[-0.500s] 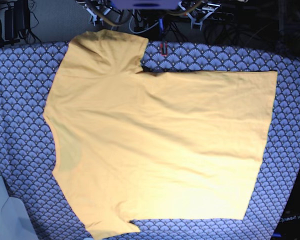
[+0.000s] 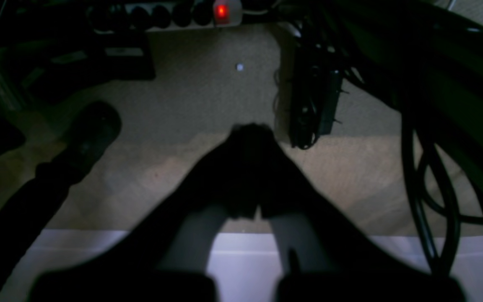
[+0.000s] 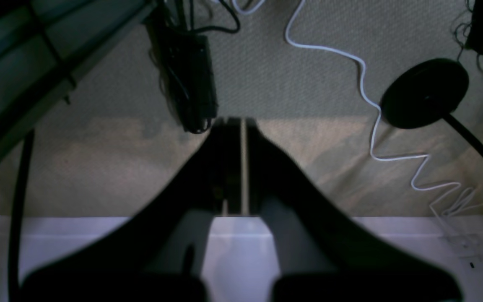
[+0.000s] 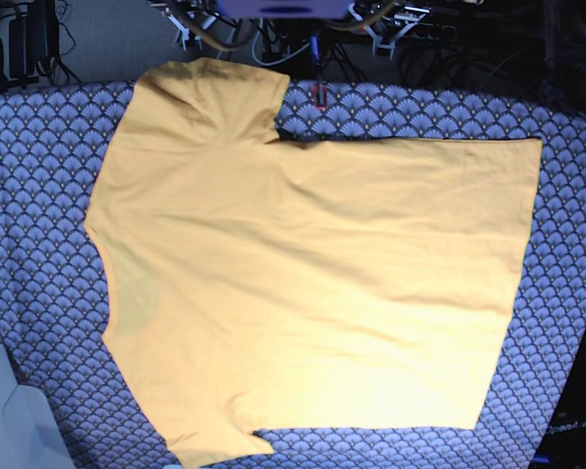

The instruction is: Fold the T-shirt properly

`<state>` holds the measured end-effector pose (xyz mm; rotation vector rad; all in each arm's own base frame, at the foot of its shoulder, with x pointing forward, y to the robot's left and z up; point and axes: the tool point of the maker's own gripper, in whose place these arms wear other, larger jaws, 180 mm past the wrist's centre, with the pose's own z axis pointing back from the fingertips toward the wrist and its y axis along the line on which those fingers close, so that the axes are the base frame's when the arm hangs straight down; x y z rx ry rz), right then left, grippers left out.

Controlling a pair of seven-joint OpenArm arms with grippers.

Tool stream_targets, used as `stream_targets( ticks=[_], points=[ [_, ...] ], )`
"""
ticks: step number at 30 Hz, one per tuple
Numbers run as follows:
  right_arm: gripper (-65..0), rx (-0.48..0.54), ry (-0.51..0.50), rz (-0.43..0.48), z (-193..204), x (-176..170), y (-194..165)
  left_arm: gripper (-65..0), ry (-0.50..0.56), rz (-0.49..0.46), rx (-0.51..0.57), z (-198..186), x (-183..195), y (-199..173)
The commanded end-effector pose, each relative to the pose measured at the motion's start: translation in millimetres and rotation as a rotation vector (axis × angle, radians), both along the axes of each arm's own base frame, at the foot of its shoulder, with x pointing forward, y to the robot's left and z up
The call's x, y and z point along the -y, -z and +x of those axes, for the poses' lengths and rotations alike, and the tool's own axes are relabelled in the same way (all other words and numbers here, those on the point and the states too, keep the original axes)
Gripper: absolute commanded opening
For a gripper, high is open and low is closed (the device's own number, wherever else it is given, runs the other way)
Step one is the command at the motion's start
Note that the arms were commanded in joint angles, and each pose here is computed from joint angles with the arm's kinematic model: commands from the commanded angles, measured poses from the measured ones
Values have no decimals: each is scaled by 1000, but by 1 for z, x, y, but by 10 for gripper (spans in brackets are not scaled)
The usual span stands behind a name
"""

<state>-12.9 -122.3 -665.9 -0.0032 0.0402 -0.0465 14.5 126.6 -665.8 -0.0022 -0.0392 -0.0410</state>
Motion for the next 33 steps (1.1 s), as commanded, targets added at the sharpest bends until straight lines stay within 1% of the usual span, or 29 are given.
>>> stream_targets(
  ticks=[1,33],
  points=[
    [-650,2,6,12,2,-4,0,-650,-3,-2,10,4,1,0],
    [-650,-2,4,9,-1,-1,0,-650,-8,1,-1,1,0,0]
  ],
)
